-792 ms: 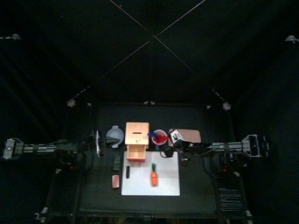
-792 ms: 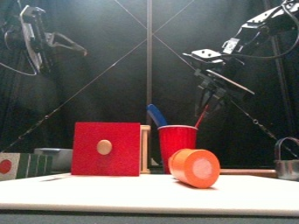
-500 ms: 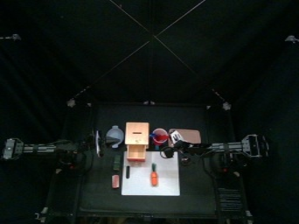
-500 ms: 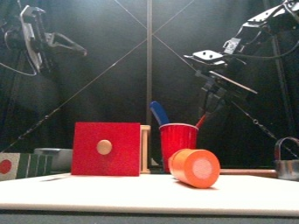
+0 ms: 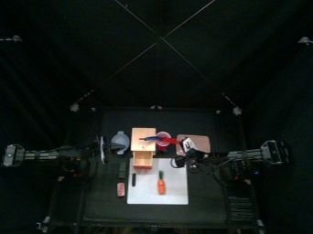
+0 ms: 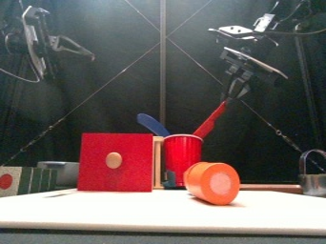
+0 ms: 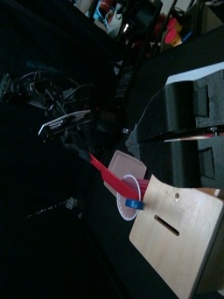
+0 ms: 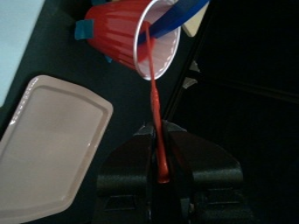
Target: Grasp knife with other hand
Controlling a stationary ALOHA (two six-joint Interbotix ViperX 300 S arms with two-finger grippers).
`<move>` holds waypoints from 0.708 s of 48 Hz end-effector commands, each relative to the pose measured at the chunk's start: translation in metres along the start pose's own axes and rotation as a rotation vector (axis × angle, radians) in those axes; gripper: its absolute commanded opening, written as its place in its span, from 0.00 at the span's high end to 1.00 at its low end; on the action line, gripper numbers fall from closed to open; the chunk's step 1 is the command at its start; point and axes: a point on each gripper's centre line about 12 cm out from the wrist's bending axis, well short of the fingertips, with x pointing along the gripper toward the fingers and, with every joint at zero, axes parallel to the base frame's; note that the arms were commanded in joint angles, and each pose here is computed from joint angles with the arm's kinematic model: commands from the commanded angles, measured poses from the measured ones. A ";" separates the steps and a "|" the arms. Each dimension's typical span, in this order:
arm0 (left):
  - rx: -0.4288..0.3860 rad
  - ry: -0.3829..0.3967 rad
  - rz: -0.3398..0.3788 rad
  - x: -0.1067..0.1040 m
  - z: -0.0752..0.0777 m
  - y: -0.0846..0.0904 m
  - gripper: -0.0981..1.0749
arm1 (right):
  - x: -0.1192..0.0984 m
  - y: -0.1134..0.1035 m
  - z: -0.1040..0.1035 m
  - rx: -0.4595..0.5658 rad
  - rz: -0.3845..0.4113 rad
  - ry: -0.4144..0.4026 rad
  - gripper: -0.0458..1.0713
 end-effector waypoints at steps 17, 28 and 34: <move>0.000 -0.028 0.004 0.003 0.009 0.000 0.80 | -0.059 -0.006 -0.008 0.165 0.014 -0.196 0.50; 0.030 -0.020 -0.010 0.006 0.009 -0.003 0.79 | -0.081 -0.008 -0.006 0.477 0.112 -0.378 0.50; 0.099 0.000 -0.033 0.016 0.008 -0.008 0.74 | -0.083 -0.009 -0.006 0.727 0.150 -0.472 0.50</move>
